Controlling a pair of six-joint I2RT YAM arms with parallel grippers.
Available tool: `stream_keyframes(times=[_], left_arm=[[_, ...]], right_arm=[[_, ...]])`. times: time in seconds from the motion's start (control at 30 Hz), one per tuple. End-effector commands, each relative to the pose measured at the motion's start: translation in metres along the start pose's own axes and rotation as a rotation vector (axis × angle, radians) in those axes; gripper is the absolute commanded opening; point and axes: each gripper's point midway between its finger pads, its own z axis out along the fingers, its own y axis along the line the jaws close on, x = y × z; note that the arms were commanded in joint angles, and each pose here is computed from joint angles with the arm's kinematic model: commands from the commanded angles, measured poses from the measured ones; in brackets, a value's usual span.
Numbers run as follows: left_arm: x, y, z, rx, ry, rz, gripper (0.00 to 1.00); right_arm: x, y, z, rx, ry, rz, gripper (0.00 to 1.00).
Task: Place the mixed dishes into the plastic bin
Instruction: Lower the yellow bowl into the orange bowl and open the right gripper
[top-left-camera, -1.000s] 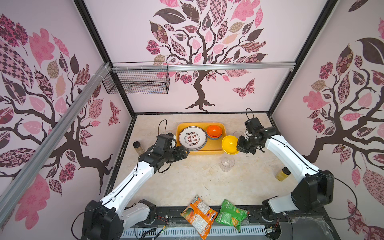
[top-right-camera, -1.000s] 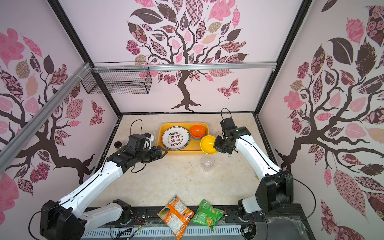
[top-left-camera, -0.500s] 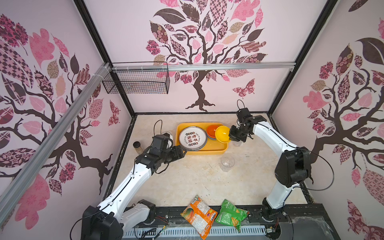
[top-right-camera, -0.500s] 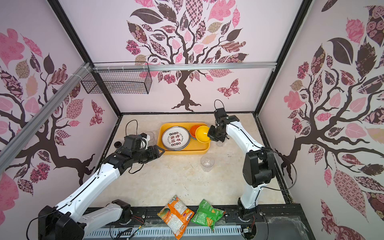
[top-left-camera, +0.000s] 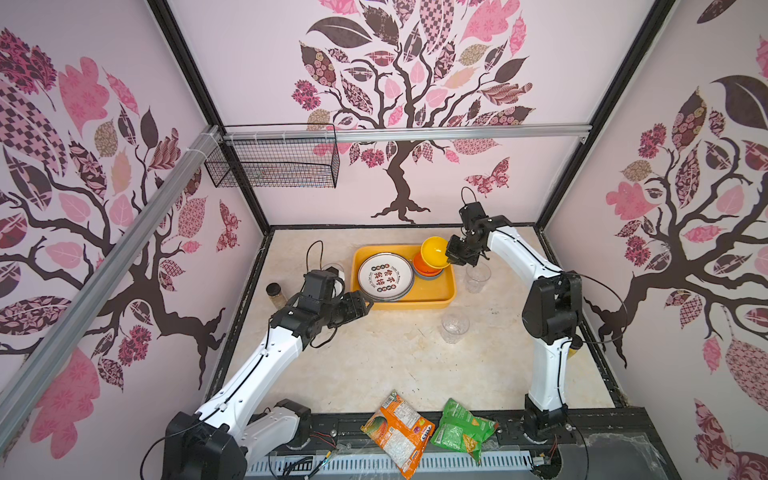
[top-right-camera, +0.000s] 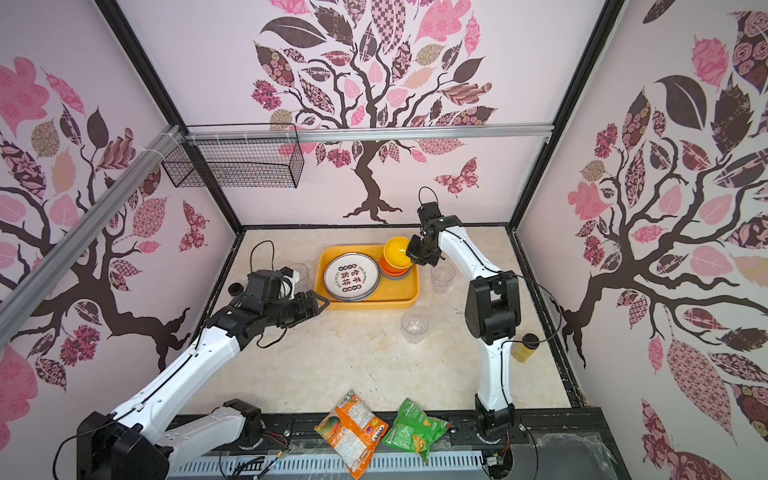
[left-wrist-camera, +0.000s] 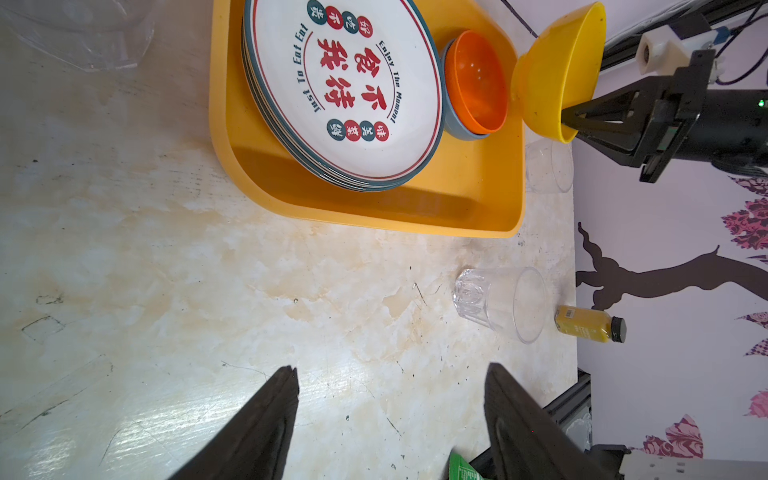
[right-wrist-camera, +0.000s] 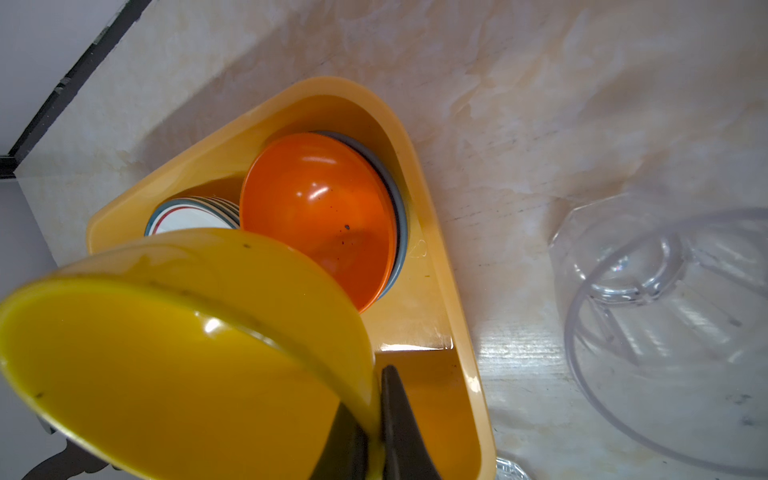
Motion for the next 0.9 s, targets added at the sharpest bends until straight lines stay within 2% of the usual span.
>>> stream_keyframes(times=[0.0,0.6,0.87], left_arm=[[0.004,0.004,0.0,0.007,-0.005,-0.006,0.73],[0.008,0.008,0.003,0.0,0.004,-0.028,0.73],[0.009,0.01,0.005,0.0,0.008,-0.033,0.73]], right_arm=[[-0.004,0.002,0.014,0.007,0.035,0.005,0.01],[-0.004,0.001,0.061,0.028,0.111,0.003,0.01],[-0.006,0.002,0.067,0.033,0.112,-0.009,0.02]])
